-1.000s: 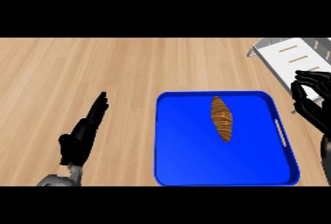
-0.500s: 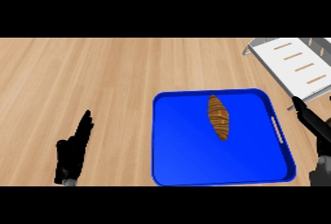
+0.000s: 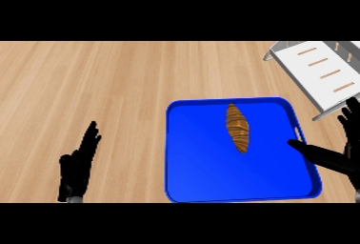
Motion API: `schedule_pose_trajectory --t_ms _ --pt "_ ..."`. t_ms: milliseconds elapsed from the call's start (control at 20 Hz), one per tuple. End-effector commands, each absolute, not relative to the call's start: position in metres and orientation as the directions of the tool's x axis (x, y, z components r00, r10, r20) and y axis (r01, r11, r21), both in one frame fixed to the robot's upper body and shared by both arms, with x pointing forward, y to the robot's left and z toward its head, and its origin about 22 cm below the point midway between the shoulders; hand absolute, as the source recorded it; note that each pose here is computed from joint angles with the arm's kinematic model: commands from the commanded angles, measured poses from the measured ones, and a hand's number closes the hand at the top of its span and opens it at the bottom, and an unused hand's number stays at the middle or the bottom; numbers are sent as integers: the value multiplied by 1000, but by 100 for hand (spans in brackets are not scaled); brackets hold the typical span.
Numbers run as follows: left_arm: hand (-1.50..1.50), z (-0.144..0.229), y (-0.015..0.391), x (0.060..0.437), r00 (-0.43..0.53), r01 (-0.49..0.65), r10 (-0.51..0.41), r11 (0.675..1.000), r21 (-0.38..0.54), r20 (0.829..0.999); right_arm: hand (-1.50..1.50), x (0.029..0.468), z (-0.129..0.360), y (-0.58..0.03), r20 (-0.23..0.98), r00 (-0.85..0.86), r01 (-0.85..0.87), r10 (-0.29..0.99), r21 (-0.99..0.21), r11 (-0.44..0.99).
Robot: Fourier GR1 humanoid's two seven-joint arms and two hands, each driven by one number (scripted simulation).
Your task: Pick the croissant from the tray and place it in the tiered basket
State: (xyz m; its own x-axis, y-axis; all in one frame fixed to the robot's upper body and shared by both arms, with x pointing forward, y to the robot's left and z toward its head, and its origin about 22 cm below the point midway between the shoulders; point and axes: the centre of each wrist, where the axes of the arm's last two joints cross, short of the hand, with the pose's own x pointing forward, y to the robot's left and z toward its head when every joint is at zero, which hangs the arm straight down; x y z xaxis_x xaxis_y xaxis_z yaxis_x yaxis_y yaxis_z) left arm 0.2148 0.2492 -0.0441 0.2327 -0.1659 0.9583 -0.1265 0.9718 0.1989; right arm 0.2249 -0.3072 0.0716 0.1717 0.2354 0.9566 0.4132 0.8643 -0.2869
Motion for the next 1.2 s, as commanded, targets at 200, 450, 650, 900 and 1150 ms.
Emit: schedule_pose_trajectory --t_ms 200,450,650,900,1150 --pt "0 -56 241 207 270 -112 -158 974 194 950 -150 221 110 -282 701 444 145 557 -670 728" --pt "0 -49 262 220 253 -117 -174 971 209 952 -150 237 148 -240 657 496 187 568 -720 669" --pt "0 -55 250 216 283 -99 -169 974 204 944 -150 246 146 -203 601 538 147 591 -757 637" --pt "0 -58 239 211 274 -122 -159 973 198 949 -150 269 121 -181 508 573 65 643 -810 582" --pt "0 -59 242 205 266 -107 -153 977 187 952 -150 280 110 -179 369 629 -68 684 -851 521"
